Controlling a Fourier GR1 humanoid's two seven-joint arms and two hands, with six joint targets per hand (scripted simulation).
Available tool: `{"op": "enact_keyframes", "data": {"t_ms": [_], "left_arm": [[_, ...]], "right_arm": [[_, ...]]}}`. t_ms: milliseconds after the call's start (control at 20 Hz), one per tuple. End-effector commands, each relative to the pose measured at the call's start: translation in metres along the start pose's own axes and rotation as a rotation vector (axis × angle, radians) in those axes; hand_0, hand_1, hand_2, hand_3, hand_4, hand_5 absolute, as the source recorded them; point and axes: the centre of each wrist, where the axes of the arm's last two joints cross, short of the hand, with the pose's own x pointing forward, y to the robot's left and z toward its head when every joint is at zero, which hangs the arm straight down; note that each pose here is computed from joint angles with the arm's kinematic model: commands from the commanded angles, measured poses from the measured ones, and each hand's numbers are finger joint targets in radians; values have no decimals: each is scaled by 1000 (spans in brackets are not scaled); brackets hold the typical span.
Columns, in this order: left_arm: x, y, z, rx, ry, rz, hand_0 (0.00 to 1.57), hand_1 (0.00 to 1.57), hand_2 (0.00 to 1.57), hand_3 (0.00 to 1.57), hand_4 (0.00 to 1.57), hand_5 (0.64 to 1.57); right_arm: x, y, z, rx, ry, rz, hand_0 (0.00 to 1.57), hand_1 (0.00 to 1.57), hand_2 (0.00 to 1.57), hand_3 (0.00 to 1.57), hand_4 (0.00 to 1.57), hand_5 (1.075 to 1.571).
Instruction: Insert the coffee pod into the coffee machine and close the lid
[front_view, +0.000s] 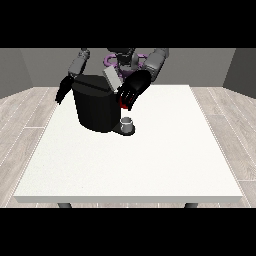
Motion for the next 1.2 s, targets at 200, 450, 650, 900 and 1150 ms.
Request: {"op": "enact_keyframes", "data": {"t_ms": [200,450,650,900,1150], "left_arm": [[-3,-24,3,-29,2,-13,0,0,481,381,0,1571],[0,-48,1,-112,52,36,0,0,221,146,0,1571],[-11,-74,12,-212,58,127,0,0,0,52,0,1571],[-10,-160,41,-284,77,305,0,0,282,0,0,1571],[20,-238,63,-197,96,873,0,0,0,0,418,1571]], "right_arm": [[-28,3,16,-2,59,-28,0,0,0,0,90,1571],[-20,-4,7,-6,113,-12,0,0,0,0,0,1571],[-61,-20,33,-4,220,-8,0,0,0,0,0,1571],[-94,-10,72,-38,346,-13,0,0,0,0,0,1571],[-121,-35,96,-86,399,17,0,0,0,0,0,1571]]}}
